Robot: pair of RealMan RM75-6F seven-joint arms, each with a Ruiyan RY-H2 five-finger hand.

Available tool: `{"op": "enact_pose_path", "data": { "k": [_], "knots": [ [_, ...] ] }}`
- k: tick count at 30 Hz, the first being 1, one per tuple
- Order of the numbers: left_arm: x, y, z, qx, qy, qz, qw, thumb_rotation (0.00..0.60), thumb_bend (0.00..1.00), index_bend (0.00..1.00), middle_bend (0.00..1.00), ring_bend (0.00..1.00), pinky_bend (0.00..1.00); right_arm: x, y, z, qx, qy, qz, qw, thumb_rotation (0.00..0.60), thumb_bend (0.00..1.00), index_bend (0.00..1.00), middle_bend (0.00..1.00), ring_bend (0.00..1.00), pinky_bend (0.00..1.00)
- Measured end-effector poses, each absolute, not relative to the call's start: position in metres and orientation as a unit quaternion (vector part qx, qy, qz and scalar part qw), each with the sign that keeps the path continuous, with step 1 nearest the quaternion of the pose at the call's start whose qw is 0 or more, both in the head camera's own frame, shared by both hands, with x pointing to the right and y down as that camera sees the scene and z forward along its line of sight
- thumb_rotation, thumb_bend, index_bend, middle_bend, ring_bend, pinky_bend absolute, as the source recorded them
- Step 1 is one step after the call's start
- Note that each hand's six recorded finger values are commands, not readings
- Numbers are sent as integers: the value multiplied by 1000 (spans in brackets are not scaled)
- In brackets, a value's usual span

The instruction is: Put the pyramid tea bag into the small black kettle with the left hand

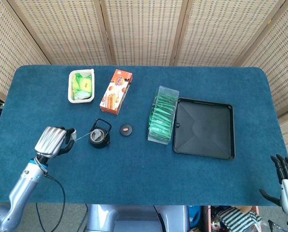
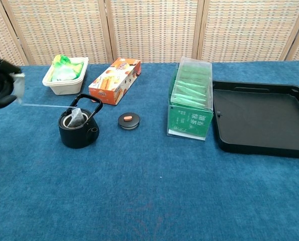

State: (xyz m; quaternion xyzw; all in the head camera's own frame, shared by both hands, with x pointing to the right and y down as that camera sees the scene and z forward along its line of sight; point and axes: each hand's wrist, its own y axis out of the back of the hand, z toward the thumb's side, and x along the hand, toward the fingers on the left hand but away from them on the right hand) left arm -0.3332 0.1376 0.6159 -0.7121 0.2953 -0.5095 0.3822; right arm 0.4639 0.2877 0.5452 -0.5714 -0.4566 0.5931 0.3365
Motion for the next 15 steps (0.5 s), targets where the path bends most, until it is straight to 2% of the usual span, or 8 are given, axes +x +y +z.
{"op": "enact_pose_path", "data": {
  "k": [7,11,15],
  "knots": [
    [-340,156,618,-710,261,-534,377,600,506,547,661,557,632,464,287,545,-572,-457,593,337,600,19,107,150,0,64],
    [-341,159,620,-709,251,-541,377,600,370,455,652,551,632,464,288,545,-571,-457,593,337,600,19,107,150,0,64],
    [-340,160,620,-708,248,-542,378,600,283,423,648,549,632,465,288,545,-570,-458,594,336,600,19,107,150,0,64]
  ]
}}
